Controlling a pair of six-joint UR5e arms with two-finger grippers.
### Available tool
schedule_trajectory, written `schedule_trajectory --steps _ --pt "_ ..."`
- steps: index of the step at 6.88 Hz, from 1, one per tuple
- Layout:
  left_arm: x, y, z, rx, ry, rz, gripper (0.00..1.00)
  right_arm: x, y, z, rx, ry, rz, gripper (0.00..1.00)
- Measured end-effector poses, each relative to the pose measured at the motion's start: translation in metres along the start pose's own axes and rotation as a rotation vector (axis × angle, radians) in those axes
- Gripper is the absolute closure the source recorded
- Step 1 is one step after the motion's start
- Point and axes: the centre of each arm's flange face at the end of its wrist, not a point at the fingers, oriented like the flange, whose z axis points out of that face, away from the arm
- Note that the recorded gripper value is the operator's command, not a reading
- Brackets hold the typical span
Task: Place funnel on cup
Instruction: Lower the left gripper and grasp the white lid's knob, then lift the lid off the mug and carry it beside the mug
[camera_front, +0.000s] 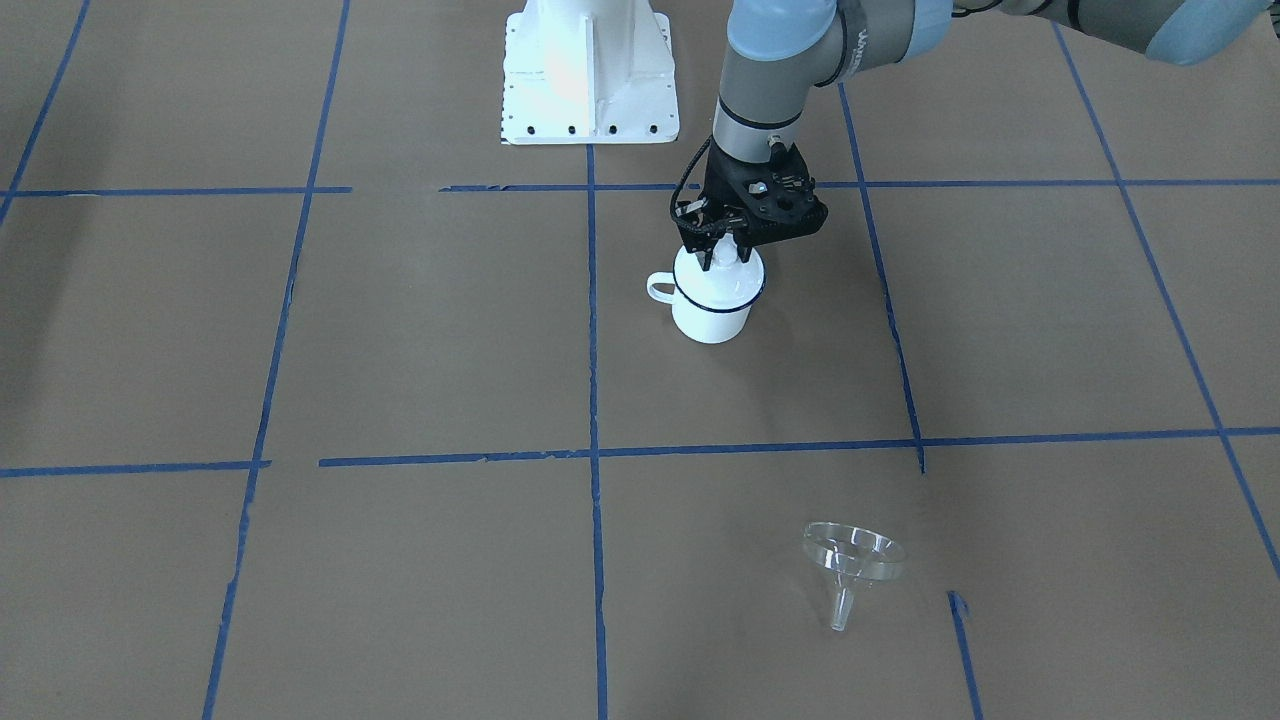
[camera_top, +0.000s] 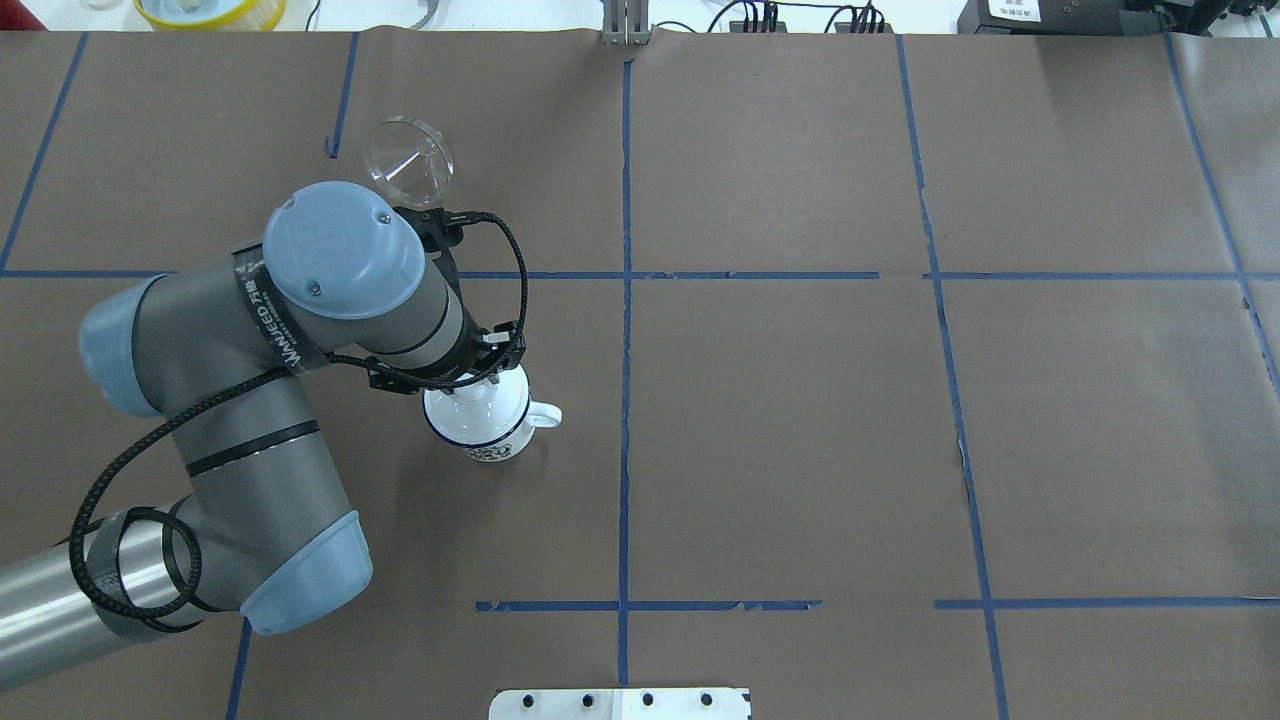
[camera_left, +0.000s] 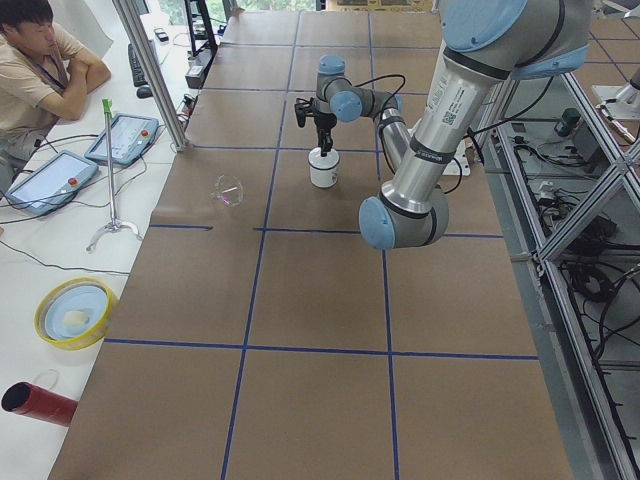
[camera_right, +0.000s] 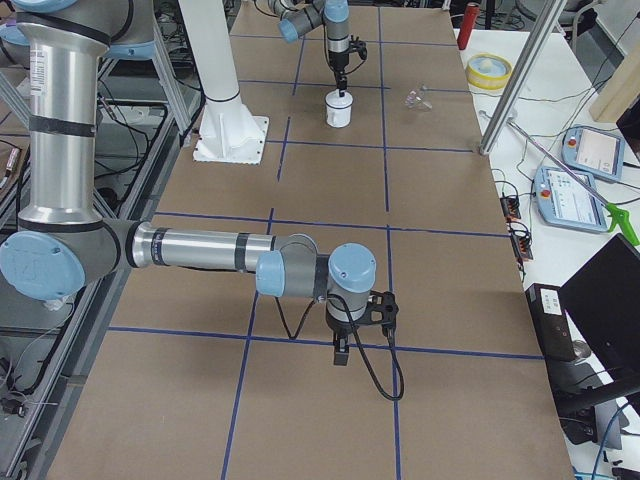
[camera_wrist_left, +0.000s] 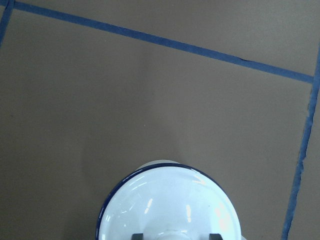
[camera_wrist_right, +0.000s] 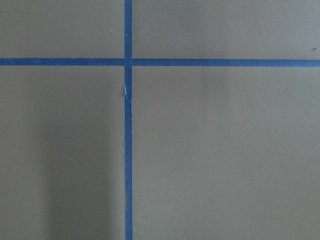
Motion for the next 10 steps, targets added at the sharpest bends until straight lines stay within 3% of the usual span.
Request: schedule_trajectory --steps 1,2,4,7,9,10 --pt "0.0 0.0 -0.001 0.0 0.001 0.0 0.94 0.0 0.0 0.0 0.0 0.0 0.0 0.0" --pt "0.0 0.001 -0.003 0.0 0.004 0.001 1.0 0.0 0.0 0.0 0.0 0.0 0.0 0.0" --pt "0.0 0.003 -0.013 0.004 0.018 0.013 1.0 0.0 0.0 0.0 0.0 0.0 0.0 0.0" --pt "-0.022 -0.002 -0.073 0.035 0.043 0.108 1.0 0.0 0.0 0.0 0.0 0.0 0.0 0.0" --pt "-0.099 -0.001 -0.089 0.013 0.026 0.222 1.0 0.0 0.0 0.0 0.0 0.0 0.0 0.0" --pt "-0.135 0.0 -0.078 0.004 0.018 0.258 1.0 0.0 0.0 0.0 0.0 0.0 0.0 0.0"
